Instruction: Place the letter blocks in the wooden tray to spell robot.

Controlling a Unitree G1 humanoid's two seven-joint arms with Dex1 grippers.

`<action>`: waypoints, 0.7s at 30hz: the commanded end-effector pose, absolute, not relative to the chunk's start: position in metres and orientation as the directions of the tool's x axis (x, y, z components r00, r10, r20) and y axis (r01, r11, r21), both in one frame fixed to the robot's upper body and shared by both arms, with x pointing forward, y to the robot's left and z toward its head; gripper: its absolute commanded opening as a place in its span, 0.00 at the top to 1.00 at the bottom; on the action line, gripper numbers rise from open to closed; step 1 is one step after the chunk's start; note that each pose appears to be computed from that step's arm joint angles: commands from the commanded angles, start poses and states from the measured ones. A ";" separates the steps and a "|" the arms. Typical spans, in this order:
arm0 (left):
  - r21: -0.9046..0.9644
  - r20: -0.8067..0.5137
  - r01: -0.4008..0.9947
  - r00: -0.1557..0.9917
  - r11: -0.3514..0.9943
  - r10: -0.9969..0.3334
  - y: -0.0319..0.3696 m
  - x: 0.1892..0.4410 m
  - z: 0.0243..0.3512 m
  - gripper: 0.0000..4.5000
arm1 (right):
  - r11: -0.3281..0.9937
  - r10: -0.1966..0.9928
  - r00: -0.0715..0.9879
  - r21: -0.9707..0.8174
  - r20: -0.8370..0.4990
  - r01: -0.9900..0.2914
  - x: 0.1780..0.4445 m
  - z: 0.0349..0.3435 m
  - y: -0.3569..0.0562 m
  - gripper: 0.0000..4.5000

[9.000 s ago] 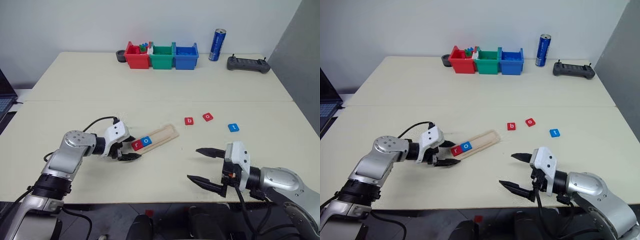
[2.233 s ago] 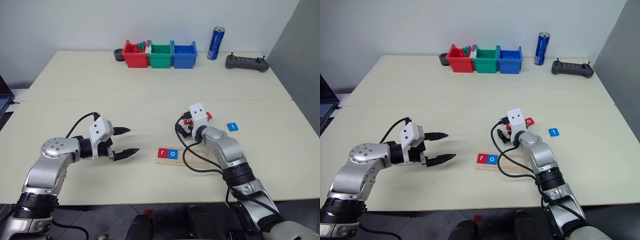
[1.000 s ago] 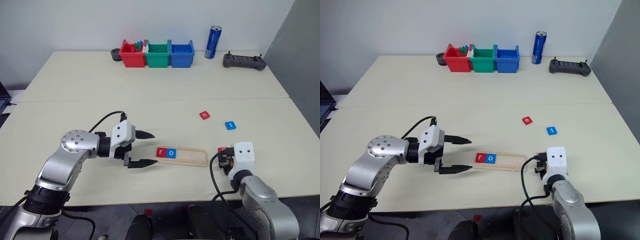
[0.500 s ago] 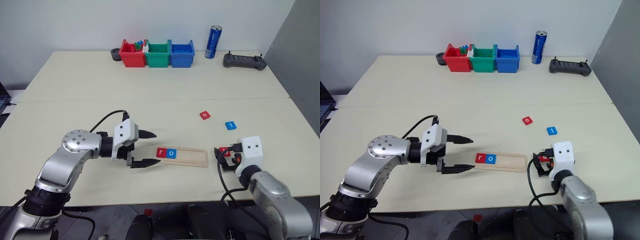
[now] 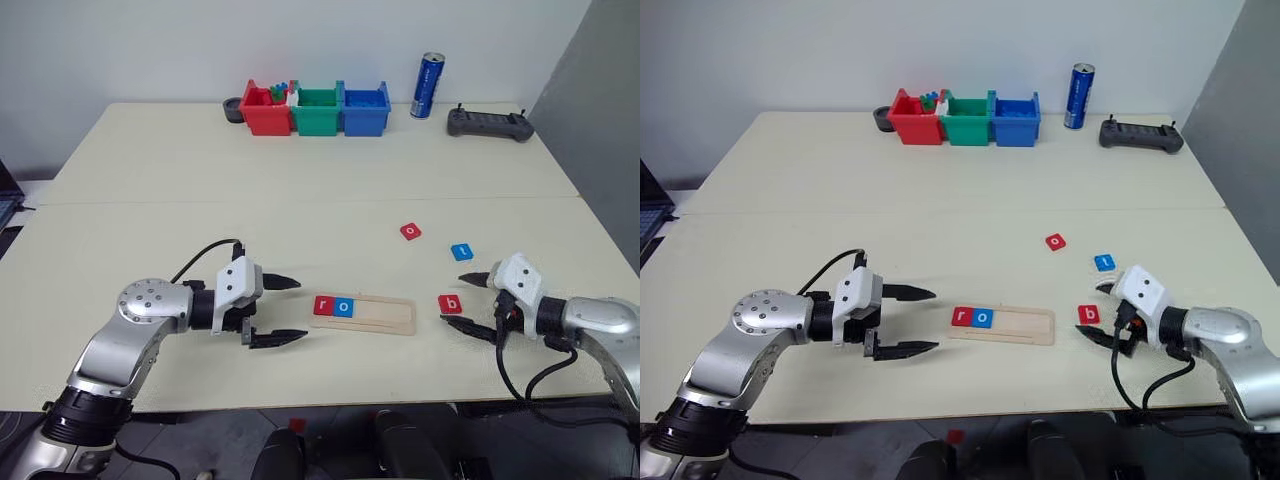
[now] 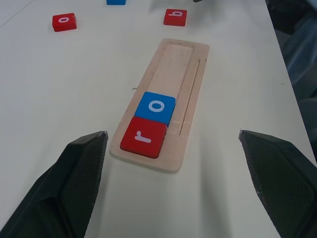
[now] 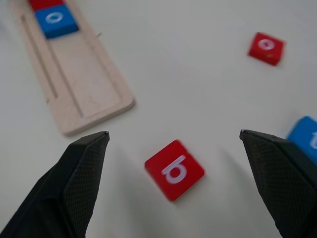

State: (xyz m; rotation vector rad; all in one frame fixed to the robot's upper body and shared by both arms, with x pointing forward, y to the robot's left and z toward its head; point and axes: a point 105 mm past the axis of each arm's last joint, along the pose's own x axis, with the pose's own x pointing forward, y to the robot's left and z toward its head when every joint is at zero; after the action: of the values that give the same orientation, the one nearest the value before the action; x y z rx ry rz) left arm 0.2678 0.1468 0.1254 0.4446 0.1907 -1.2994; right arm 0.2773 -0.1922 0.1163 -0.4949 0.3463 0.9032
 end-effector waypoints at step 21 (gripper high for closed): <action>0.287 -0.406 0.943 0.280 0.169 -0.870 0.159 0.262 0.131 0.00 | 0.336 0.688 0.402 -0.226 -0.603 -0.914 0.301 0.107 -0.194 0.68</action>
State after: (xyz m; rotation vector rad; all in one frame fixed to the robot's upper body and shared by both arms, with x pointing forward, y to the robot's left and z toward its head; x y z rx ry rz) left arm 0.2612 0.1539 0.1244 0.4967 0.1834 -1.3102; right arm 0.2992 -0.1962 0.0929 -0.5741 0.4831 1.0827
